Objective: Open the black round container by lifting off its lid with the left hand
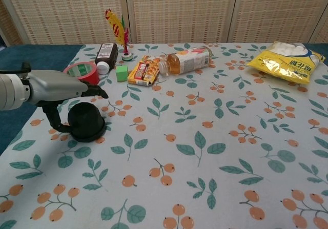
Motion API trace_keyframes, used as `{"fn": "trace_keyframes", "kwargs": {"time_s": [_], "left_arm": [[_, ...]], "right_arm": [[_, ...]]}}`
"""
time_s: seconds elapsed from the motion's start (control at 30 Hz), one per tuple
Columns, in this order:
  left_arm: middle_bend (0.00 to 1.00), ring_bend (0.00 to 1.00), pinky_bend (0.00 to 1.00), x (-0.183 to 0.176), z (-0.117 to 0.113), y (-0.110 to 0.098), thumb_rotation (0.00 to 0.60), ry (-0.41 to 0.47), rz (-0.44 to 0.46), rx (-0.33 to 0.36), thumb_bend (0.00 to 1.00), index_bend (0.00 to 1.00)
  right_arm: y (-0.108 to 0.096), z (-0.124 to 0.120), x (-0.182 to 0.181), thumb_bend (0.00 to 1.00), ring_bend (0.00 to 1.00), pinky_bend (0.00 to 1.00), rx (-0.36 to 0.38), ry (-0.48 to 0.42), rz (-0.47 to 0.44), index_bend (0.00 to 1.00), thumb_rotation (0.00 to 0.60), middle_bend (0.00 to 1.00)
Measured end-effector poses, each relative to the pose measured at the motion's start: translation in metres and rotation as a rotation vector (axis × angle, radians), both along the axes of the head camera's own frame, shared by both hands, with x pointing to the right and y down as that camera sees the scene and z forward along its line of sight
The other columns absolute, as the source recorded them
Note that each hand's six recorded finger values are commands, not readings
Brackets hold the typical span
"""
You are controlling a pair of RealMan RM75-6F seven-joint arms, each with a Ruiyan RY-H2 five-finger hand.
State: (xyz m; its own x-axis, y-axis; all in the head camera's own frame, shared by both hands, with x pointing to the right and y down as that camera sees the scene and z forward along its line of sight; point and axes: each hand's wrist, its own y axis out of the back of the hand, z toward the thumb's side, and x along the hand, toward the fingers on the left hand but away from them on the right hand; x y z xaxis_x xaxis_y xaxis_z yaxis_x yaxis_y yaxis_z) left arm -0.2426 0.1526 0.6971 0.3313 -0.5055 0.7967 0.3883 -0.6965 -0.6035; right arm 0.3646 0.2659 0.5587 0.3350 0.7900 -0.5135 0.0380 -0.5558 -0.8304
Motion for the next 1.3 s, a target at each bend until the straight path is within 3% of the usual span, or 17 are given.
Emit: {"fn": "trace_keyframes", "kwargs": {"time_s": [0.43, 0.57, 0.93, 1.07, 1.3], "left_arm": [[0.0, 0.0, 0.15, 0.002, -0.002, -0.002, 0.6, 0.017, 0.013, 0.064, 0.31, 0.48], [0.0, 0.0, 0.21, 0.005, -0.005, -0.004, 0.6, 0.061, -0.001, 0.095, 0.31, 0.5], [0.0, 0.0, 0.21, -0.006, -0.033, -0.019, 0.6, 0.155, -0.101, 0.107, 0.31, 0.52], [0.0, 0.0, 0.21, -0.027, -0.04, -0.027, 0.6, 0.123, -0.137, 0.116, 0.32, 0.53], [0.0, 0.0, 0.19, -0.066, -0.016, -0.027, 0.6, 0.015, -0.186, 0.072, 0.32, 0.5]], "right_arm": [[0.001, 0.002, -0.001, 0.12, 0.0, 0.0, -0.006, 0.004, -0.004, 0.0, 0.6, 0.0], [0.0, 0.002, 0.0, 0.12, 0.0, 0.0, -0.004, 0.006, -0.001, 0.0, 0.6, 0.0], [0.0, 0.003, -0.001, 0.12, 0.0, 0.0, -0.009, 0.008, -0.001, 0.0, 0.6, 0.0], [-0.001, 0.002, 0.0, 0.12, 0.0, 0.0, -0.003, 0.005, 0.005, 0.0, 0.6, 0.0], [-0.001, -0.002, 0.0, 0.12, 0.0, 0.0, 0.007, -0.005, 0.007, 0.0, 0.6, 0.0]]}}
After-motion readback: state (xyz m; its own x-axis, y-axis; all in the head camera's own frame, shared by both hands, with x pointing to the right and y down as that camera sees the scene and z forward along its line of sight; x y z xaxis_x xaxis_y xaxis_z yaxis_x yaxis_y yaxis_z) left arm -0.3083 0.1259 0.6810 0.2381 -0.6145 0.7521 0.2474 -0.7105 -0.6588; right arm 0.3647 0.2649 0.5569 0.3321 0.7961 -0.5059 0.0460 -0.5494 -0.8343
